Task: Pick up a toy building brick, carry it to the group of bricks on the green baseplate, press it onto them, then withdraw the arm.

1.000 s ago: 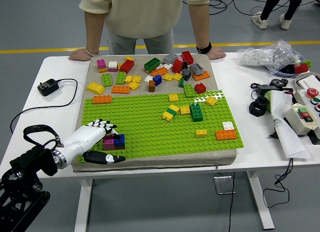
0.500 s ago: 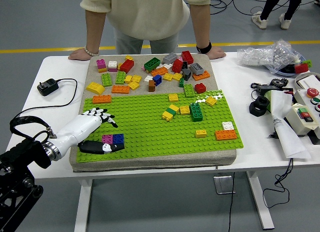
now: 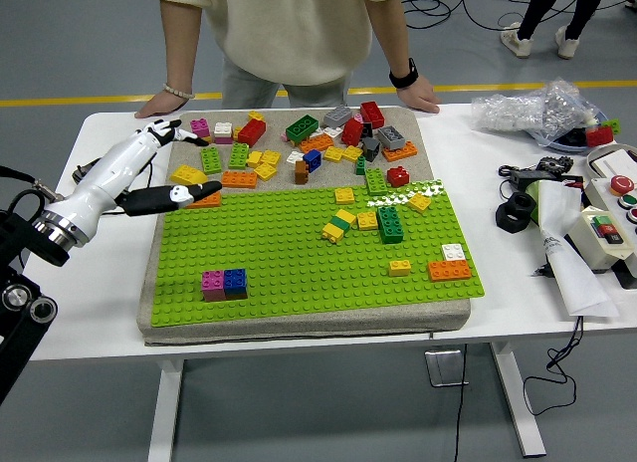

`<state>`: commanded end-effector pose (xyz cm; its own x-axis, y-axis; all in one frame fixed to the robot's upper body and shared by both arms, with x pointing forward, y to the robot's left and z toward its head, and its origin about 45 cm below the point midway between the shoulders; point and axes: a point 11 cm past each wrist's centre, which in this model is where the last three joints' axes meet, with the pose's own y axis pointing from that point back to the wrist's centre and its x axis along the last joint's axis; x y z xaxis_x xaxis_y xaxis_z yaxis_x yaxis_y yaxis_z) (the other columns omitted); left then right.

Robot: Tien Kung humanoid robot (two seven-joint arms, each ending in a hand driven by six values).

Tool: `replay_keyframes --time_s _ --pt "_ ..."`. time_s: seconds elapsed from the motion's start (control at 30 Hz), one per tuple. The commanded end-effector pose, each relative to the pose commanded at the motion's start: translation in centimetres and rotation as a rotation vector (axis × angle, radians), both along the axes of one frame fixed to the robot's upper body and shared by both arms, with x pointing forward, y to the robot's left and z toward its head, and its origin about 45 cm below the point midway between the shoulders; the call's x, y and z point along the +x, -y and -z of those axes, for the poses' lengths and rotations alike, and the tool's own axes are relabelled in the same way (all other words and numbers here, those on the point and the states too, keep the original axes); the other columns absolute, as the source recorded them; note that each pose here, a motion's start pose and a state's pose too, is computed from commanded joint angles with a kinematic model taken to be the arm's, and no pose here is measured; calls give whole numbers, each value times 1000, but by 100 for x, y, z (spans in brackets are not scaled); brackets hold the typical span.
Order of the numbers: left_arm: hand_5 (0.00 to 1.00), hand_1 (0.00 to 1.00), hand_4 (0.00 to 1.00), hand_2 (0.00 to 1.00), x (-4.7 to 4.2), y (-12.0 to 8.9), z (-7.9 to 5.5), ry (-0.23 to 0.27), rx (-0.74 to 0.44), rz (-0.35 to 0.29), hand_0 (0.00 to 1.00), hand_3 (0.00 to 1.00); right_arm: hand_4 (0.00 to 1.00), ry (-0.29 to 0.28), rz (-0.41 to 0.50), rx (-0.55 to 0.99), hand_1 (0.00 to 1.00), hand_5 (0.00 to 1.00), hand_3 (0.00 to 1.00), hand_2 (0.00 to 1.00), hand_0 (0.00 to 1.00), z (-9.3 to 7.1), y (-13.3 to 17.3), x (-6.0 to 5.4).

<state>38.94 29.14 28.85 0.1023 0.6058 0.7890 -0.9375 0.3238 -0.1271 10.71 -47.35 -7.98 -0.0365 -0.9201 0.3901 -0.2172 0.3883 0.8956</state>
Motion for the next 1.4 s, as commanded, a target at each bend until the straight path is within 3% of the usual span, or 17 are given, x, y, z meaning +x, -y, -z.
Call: replay_keyframes --time_s 0.13,0.17,0.3,0.43,0.53,0.57,0.7,0.93,1.17,1.23,1.4 --pt "729 923 994 796 169 -84 -136 4 -128 0 973 886 998 3 -2 -1 676 683 737 718 761 -5 1 20" --pt "598 958 992 844 222 -112 -155 -1 -169 -1 981 951 998 4 -3 -1 676 683 737 718 761 -8 0 31" --pt "598 958 992 844 370 -235 -169 -34 -329 -16 981 951 998 8 -6 -1 676 683 737 718 761 -12 -5 56" --pt "583 951 975 835 452 -386 -151 -72 -464 -33 972 953 998 8 -11 -2 676 683 737 718 761 -12 -10 67" --pt "583 951 975 835 475 -485 -120 -100 -552 -44 972 953 998 9 -15 -4 676 683 737 718 761 -15 -11 77" --pt "593 998 900 861 477 -499 -114 -105 -566 -45 998 967 998 8 -16 -4 676 683 737 718 761 -14 -12 78" --pt "593 998 900 861 492 -625 -33 -140 -610 -71 998 967 998 7 -26 -4 676 683 737 718 761 -8 -32 88" --pt "607 998 877 887 481 -754 52 -161 -561 -123 998 966 998 2 -49 -5 676 683 737 718 761 -5 -57 120" --pt "624 998 877 902 451 -834 41 -132 -520 -175 998 968 998 -7 -64 -3 676 683 737 718 761 14 -90 102" --pt "644 998 871 953 443 -847 42 -126 -508 -186 998 980 998 -13 -69 1 676 683 737 718 761 30 -116 82" --pt "653 998 888 954 430 -859 91 -137 -491 -198 998 978 998 -17 -78 2 676 683 737 718 761 38 -136 86"
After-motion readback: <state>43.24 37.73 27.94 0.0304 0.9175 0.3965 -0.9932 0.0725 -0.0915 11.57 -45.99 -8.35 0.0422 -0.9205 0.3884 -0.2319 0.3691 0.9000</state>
